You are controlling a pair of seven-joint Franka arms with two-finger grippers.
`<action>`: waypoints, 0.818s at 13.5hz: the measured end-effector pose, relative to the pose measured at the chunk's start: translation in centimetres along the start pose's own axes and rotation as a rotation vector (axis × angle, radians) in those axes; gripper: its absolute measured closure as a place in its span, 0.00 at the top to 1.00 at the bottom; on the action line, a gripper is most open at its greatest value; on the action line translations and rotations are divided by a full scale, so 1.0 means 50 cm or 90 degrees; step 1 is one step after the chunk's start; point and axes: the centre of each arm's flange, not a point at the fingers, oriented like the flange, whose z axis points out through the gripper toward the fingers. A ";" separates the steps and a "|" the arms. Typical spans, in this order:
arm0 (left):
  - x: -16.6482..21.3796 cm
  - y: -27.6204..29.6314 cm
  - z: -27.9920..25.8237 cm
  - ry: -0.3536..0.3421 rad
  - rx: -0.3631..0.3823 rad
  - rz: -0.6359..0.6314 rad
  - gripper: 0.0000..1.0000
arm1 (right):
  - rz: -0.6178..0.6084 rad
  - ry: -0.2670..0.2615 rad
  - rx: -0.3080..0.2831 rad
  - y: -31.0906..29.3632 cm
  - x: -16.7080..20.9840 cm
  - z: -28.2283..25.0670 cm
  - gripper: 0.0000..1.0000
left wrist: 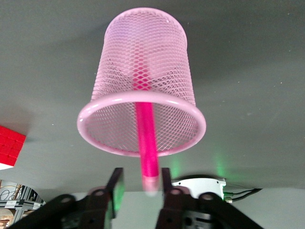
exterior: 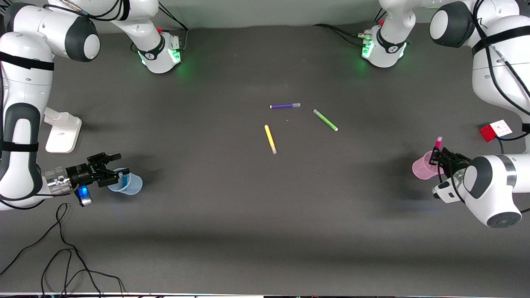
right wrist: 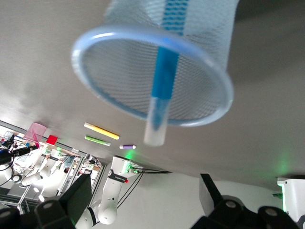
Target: Place pink and blue markers in matching cups
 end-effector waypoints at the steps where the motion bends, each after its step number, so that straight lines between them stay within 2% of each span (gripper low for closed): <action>1: -0.001 0.001 -0.004 0.004 0.000 0.001 0.56 | -0.011 0.018 -0.005 -0.014 -0.020 -0.023 1.00; 3: -0.010 -0.001 -0.029 0.021 0.002 -0.001 0.78 | -0.032 0.074 -0.043 -0.039 -0.097 -0.095 1.00; 5: -0.042 -0.003 -0.079 0.056 0.006 -0.004 0.99 | -0.063 0.155 -0.083 -0.076 -0.219 -0.178 1.00; 8: -0.159 -0.004 -0.205 0.161 -0.007 -0.002 1.00 | -0.096 0.264 -0.129 -0.102 -0.395 -0.269 1.00; 11: -0.319 -0.018 -0.313 0.275 -0.007 0.004 1.00 | -0.115 0.349 -0.186 -0.116 -0.492 -0.266 1.00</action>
